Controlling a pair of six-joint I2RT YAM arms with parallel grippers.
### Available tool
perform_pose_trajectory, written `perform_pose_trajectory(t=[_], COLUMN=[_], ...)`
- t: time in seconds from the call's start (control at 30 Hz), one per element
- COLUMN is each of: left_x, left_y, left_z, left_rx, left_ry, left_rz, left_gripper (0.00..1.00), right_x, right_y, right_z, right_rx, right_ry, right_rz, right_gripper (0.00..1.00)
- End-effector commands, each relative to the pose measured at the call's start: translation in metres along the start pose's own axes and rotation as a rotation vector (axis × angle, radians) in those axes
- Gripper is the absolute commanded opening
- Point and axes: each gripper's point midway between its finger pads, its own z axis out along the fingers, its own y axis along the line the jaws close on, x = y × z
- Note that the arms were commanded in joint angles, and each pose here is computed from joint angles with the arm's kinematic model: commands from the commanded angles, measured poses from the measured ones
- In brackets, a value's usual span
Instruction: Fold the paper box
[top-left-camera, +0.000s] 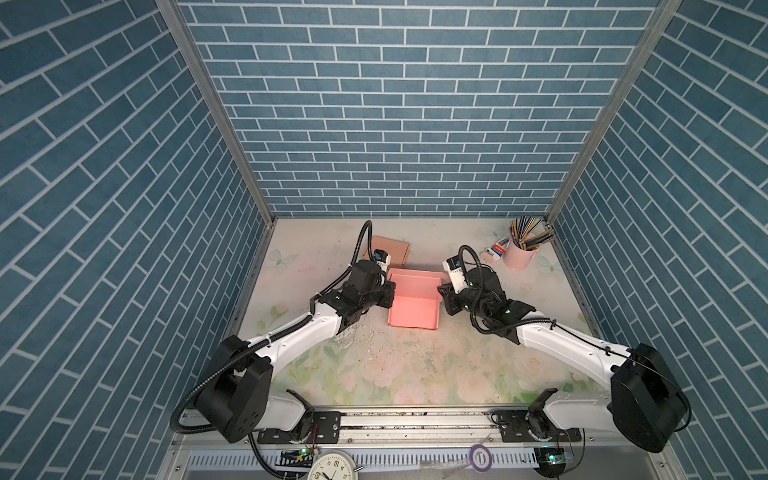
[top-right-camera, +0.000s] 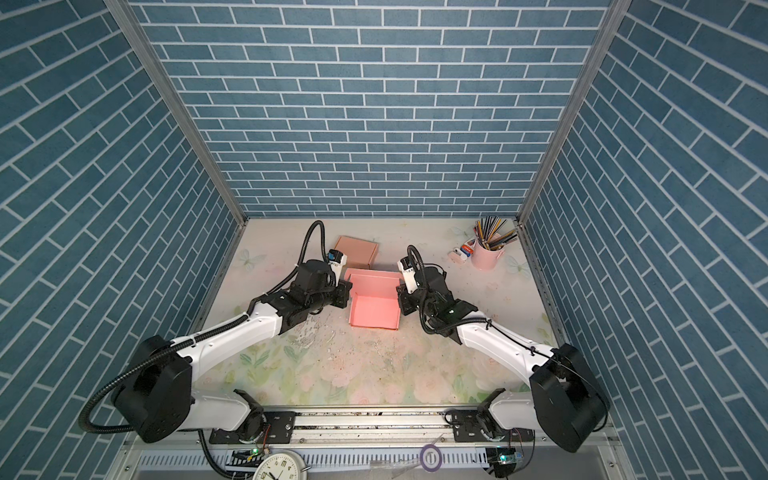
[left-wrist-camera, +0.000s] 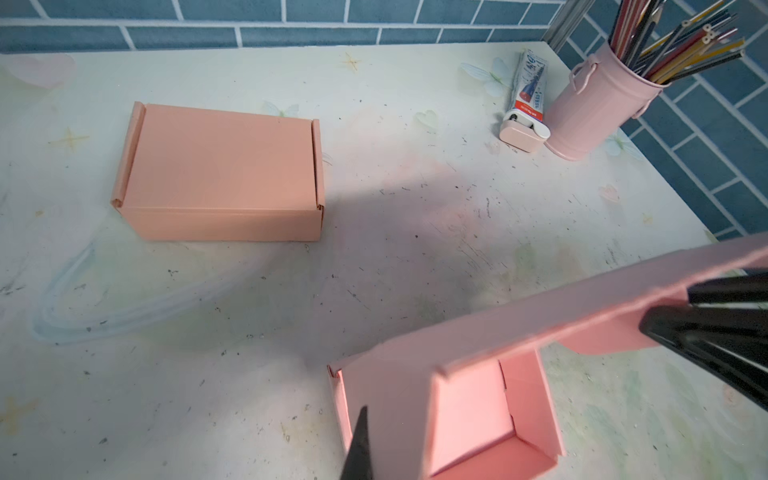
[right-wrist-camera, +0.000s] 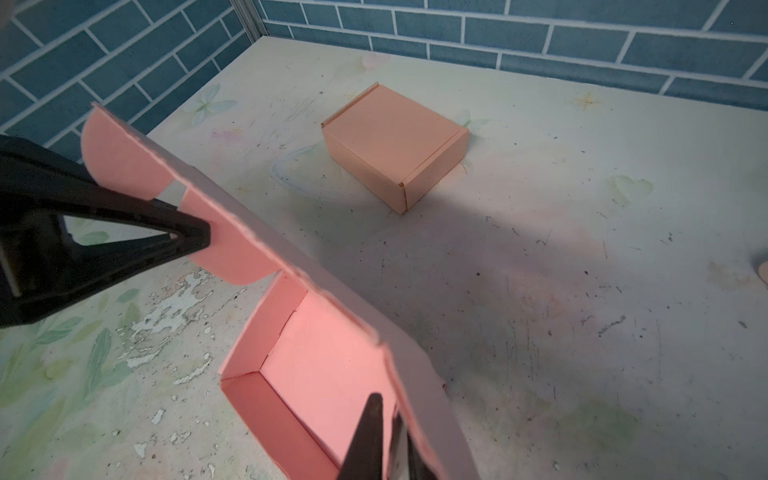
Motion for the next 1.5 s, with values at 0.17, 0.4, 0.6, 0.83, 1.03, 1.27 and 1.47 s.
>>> perform_pose_trajectory(t=[0.17, 0.4, 0.6, 0.83, 1.03, 1.27, 1.47], left_x=[0.009, 0.031, 0.038, 0.046, 0.047, 0.052, 0.06], left_y=[0.0, -0.003, -0.013, -0.013, -0.02, -0.027, -0.033], left_z=[0.015, 0.022, 0.023, 0.02, 0.013, 0.009, 0.009], left_rx=[-0.068, -0.108, -0.142, -0.185, -0.193, -0.196, -0.197], left_ry=[-0.051, -0.057, -0.087, -0.15, -0.202, -0.234, -0.25], left_rz=[0.028, 0.024, 0.022, 0.004, 0.022, 0.042, 0.061], left_gripper=[0.03, 0.03, 0.02, 0.02, 0.02, 0.02, 0.02], right_x=[0.0, 0.003, 0.01, 0.015, 0.022, 0.026, 0.03], right_y=[-0.007, -0.01, -0.013, -0.012, -0.013, -0.013, -0.012], right_z=[0.005, 0.008, 0.009, 0.005, 0.0, -0.005, -0.008], right_rx=[0.044, 0.056, 0.071, 0.06, 0.059, 0.051, 0.042], right_ry=[0.003, 0.007, 0.022, 0.02, 0.015, 0.005, -0.007], right_rz=[0.043, 0.065, 0.087, 0.1, 0.103, 0.109, 0.111], right_gripper=[0.16, 0.17, 0.18, 0.18, 0.18, 0.18, 0.17])
